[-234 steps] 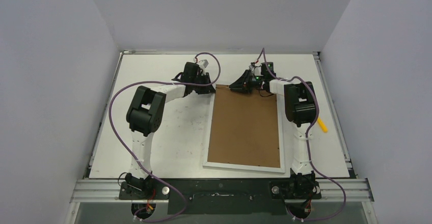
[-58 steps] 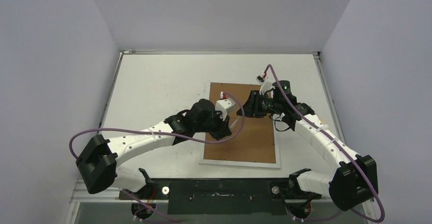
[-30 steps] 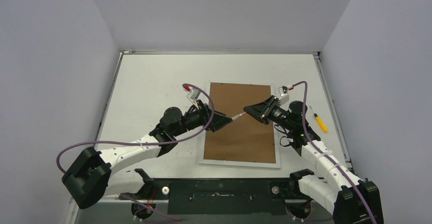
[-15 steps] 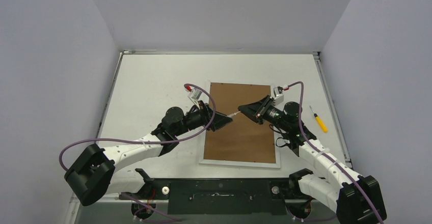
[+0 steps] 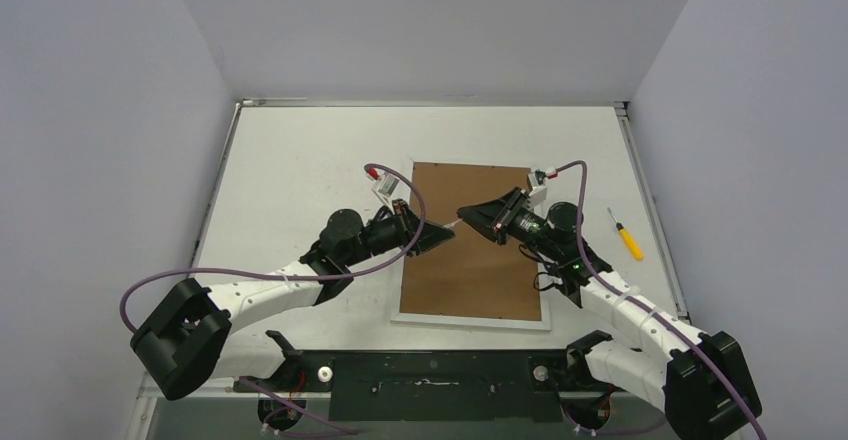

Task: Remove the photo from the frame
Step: Adjust the screwdriver.

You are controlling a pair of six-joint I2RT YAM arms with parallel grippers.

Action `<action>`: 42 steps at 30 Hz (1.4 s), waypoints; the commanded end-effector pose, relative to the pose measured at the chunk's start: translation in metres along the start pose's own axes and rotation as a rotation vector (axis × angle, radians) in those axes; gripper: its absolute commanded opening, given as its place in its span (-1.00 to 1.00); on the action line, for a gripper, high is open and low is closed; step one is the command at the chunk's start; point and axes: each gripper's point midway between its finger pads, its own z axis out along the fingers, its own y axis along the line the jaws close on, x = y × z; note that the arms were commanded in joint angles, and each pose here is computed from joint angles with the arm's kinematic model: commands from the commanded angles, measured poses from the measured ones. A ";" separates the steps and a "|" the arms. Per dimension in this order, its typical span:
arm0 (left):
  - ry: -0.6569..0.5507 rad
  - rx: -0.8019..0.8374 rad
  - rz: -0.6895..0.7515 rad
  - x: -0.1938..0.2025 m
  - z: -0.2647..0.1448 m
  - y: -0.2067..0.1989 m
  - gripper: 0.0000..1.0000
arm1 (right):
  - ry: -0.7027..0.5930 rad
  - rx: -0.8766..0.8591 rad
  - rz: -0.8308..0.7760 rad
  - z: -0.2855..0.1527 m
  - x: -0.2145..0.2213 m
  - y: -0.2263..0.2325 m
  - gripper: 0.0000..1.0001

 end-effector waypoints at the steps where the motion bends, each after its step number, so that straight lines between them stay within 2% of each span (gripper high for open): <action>1: -0.032 0.052 0.024 -0.020 0.008 -0.020 -1.00 | -0.025 -0.044 -0.038 0.003 -0.003 0.009 -0.87; 2: -0.021 0.037 0.020 -0.019 0.008 -0.018 -1.00 | -0.021 -0.044 -0.055 0.003 -0.003 0.009 -0.70; 3: -0.013 0.029 0.017 -0.019 0.007 -0.016 -1.00 | -0.014 -0.041 -0.077 0.002 -0.002 0.007 -0.35; 4: -0.003 0.025 0.007 -0.019 0.005 -0.015 -1.00 | -0.009 -0.033 -0.102 0.002 -0.005 0.005 0.12; 5: 0.004 0.028 -0.005 -0.020 0.002 -0.014 -1.00 | 0.007 -0.016 -0.134 0.001 -0.007 0.001 0.42; 8: 0.041 0.054 -0.065 -0.024 -0.010 -0.010 -1.00 | 0.072 0.041 -0.219 -0.008 -0.021 -0.012 0.65; 10: 0.076 0.072 -0.101 -0.026 -0.021 -0.008 -1.00 | 0.137 0.050 -0.281 -0.016 -0.026 -0.016 0.70; 13: 0.149 0.097 -0.126 -0.023 -0.034 -0.009 -1.00 | 0.281 0.059 -0.369 -0.021 -0.019 -0.024 0.74; 15: 0.203 0.108 -0.123 -0.017 -0.041 -0.010 -1.00 | 0.346 0.037 -0.359 -0.021 -0.013 -0.023 0.76; 17: 0.227 0.106 -0.103 -0.014 -0.045 -0.011 -1.00 | 0.373 -0.003 -0.341 -0.020 -0.011 -0.017 0.76; 21: 0.240 0.092 -0.057 -0.012 -0.051 -0.013 -1.00 | 0.382 -0.034 -0.305 -0.015 -0.011 -0.009 0.56; 25: 0.242 0.036 0.019 -0.012 -0.050 -0.004 -1.00 | 0.397 -0.034 -0.225 -0.011 -0.005 -0.009 0.46; 29: 0.238 -0.044 0.180 -0.008 -0.050 0.004 -1.00 | 0.434 0.005 -0.148 -0.007 0.010 -0.021 0.27; 32: 0.161 -0.002 0.351 -0.008 -0.054 -0.011 -1.00 | 0.500 -0.018 -0.109 -0.007 0.030 -0.022 0.18; 34: 0.118 0.015 0.412 -0.009 -0.058 -0.017 -1.00 | 0.534 -0.042 -0.101 -0.008 0.042 -0.019 0.13; 42: 0.128 0.071 0.426 -0.002 -0.060 -0.025 -1.00 | 0.569 -0.141 -0.080 -0.017 0.057 0.000 -0.03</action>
